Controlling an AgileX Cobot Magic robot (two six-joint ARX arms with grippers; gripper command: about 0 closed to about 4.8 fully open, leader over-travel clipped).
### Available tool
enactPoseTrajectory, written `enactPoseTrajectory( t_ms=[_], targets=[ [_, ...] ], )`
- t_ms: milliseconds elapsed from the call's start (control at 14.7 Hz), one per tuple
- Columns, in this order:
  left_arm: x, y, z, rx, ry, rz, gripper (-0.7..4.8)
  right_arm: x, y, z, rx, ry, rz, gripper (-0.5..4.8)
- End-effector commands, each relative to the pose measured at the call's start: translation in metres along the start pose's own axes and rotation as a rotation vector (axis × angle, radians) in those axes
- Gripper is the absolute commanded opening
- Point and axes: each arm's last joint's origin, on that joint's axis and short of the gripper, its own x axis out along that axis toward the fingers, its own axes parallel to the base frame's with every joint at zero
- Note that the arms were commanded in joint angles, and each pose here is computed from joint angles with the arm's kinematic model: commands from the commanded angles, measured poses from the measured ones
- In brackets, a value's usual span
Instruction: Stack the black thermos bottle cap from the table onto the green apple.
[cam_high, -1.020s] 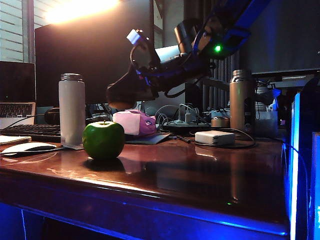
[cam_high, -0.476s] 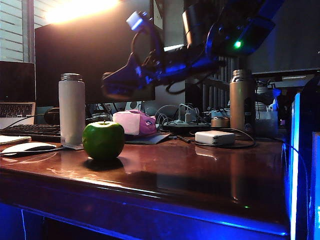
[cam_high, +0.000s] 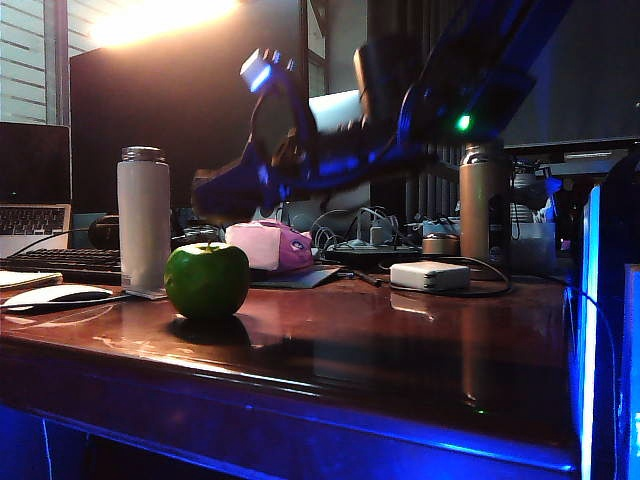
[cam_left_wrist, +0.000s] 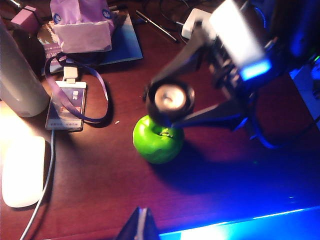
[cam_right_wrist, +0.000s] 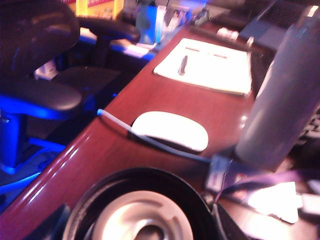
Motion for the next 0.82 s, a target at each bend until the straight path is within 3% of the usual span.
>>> enactPoseTrajectory(
  t_ms=[68,816],
  targets=[
    [-0.001,0.000,0.002,0.010,-0.017,0.001,-0.05,0.006,0.003,-0.001,-0.010,-0.016,0.009,2.83],
    [-0.001,0.000,0.002,0.010,-0.018,0.001,-0.05,0.014,0.006,-0.011,-0.011,-0.012,0.006,2.83]
  ],
)
